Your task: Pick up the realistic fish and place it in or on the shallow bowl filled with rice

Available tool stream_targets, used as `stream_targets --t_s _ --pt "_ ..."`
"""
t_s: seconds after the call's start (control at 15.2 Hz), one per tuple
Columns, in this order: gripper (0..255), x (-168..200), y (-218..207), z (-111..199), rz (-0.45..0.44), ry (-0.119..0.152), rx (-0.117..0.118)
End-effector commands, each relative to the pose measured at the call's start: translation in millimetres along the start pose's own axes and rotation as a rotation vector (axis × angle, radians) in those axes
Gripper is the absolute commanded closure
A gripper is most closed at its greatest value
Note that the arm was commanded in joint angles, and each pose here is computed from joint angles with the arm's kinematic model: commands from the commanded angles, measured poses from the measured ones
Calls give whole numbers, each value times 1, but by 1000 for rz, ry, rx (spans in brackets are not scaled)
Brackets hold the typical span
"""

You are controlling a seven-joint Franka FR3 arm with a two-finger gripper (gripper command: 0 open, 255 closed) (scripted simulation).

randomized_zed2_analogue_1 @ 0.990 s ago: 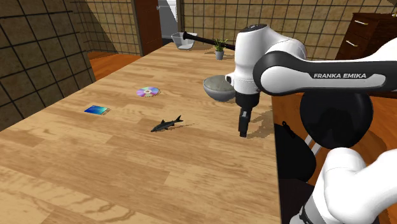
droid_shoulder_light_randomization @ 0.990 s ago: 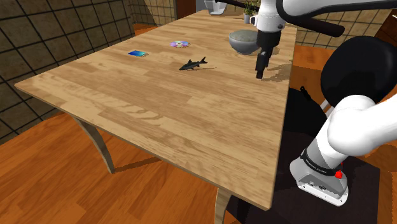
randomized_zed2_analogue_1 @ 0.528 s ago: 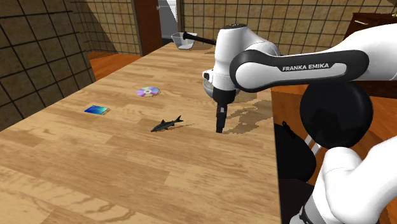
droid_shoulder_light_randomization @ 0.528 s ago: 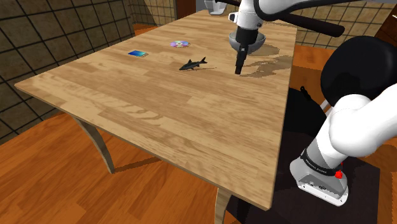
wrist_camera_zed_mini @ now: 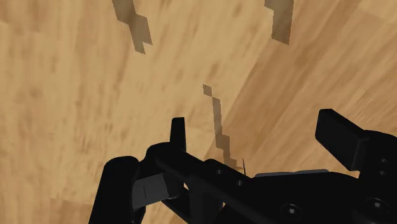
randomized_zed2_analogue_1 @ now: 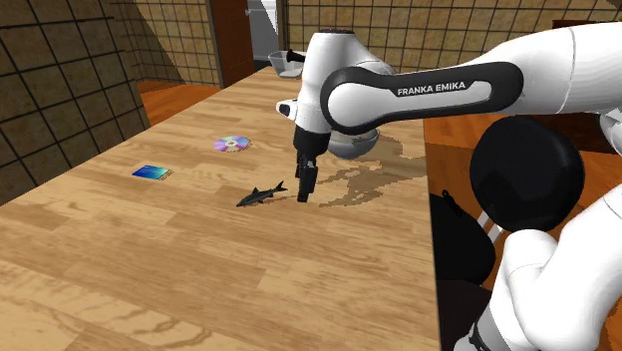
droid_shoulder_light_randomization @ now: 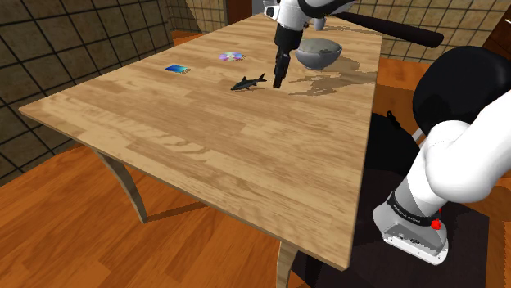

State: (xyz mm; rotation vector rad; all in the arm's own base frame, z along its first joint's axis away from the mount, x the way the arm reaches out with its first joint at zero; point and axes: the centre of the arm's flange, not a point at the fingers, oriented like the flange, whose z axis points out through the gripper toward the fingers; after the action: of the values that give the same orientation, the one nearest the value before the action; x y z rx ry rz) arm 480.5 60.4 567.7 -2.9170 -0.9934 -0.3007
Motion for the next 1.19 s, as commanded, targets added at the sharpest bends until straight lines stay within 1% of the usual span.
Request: stream_targets --t_s 0.0,0.26,0.33,0.79,1.12 --pt "0 19 3 -1 -60 40 11" --pt "0 60 2 -5 -175 116 34" --pt "0 61 2 -6 -178 119 35" --pt "0 66 0 34 -178 119 35" --pt "0 66 0 34 -178 119 35"
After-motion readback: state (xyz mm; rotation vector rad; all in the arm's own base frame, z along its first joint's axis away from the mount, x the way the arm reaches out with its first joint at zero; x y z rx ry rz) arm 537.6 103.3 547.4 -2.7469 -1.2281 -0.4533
